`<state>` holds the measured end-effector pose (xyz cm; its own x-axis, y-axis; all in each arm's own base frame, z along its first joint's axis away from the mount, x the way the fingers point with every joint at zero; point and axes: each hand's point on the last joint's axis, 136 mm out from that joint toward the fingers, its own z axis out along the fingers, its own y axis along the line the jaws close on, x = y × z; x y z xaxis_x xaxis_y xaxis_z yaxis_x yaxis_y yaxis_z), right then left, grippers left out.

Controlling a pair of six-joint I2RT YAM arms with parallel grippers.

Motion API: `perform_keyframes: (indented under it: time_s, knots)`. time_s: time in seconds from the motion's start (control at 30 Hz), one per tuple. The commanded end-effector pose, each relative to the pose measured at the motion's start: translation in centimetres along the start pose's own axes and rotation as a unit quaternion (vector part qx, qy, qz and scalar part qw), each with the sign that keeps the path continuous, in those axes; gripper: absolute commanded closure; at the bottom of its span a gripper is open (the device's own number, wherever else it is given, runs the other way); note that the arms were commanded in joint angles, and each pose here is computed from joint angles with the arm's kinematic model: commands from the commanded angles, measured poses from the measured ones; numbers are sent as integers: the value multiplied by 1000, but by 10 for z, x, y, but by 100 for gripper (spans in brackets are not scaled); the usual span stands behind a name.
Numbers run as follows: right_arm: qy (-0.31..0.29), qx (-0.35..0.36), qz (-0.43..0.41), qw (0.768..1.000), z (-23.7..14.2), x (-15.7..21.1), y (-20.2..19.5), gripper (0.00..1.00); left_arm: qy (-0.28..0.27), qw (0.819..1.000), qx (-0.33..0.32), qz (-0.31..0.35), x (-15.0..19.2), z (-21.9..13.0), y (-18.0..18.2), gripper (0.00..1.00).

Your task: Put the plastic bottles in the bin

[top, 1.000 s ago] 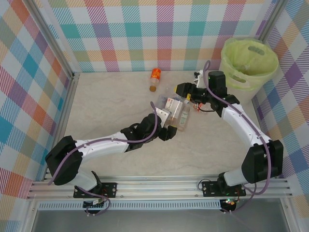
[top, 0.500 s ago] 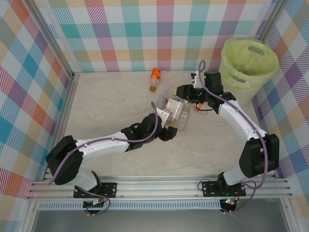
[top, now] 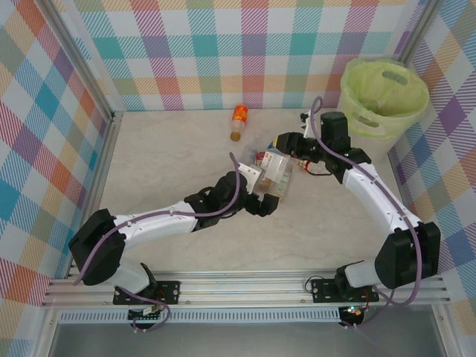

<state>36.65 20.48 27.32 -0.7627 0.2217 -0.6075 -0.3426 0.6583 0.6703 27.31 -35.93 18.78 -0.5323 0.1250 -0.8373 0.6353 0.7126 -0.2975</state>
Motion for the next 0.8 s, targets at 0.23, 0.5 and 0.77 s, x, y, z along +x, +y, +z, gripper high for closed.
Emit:
perform_keyframes:
  time_s: [0.23, 0.5, 0.77]
  knots:
    - [-174, 61, -160, 970, -65, -56, 27, 100, -193, 977, -68, -65, -49, -87, 44, 0]
    - [-317, 138, -217, 913, -113, -110, 35, 100, -186, 933, -219, -215, -12, -115, 130, 0]
    - [-500, 266, -339, 751, -197, -205, 75, 100, -157, 927, -223, -256, 13, -115, 145, 0]
